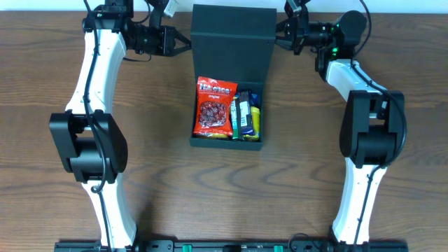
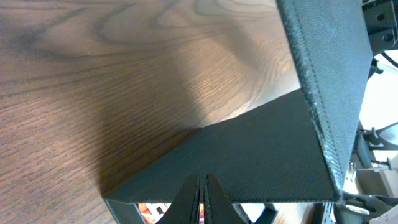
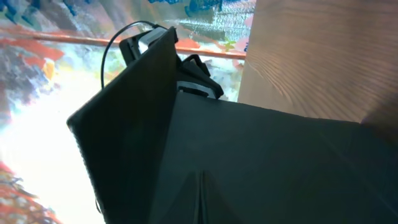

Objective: Pack container
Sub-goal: 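Swing the lid down over the box with both grippers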

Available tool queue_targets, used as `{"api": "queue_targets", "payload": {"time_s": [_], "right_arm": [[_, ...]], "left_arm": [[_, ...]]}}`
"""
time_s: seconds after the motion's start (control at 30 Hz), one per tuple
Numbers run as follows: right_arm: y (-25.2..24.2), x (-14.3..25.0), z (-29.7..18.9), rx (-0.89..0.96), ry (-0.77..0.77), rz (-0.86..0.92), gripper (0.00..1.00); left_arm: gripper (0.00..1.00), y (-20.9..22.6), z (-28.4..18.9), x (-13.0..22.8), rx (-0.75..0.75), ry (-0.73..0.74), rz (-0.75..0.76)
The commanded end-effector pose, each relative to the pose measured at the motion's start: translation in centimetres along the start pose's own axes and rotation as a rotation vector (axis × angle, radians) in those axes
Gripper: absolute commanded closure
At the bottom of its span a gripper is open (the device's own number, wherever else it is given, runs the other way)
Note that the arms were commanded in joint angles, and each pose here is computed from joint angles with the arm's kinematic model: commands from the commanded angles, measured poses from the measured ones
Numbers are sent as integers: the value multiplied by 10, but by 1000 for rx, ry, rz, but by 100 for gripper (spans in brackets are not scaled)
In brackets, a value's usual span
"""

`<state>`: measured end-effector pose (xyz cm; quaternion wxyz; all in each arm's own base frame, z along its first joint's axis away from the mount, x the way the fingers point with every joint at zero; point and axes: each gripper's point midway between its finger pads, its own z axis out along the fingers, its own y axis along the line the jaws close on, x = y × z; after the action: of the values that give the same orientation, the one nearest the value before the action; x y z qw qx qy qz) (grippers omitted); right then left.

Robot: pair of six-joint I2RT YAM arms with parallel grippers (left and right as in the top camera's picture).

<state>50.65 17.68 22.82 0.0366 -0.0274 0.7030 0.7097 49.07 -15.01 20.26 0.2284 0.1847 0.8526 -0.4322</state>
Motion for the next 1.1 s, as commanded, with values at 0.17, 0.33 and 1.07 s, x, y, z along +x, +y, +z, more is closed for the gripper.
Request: {"api": "queue_targets", "payload": {"time_s": [0.17, 0.33, 1.07], "right_arm": [[6, 1, 2, 0, 8, 7, 98], [12, 5, 2, 1, 14, -14, 98], [15, 6, 2, 1, 16, -27, 98]], "left_arm": [[95, -19, -15, -4, 8, -9, 106], [94, -20, -16, 0, 11, 5, 127], [95, -35, -32, 21, 17, 66, 240]]}}
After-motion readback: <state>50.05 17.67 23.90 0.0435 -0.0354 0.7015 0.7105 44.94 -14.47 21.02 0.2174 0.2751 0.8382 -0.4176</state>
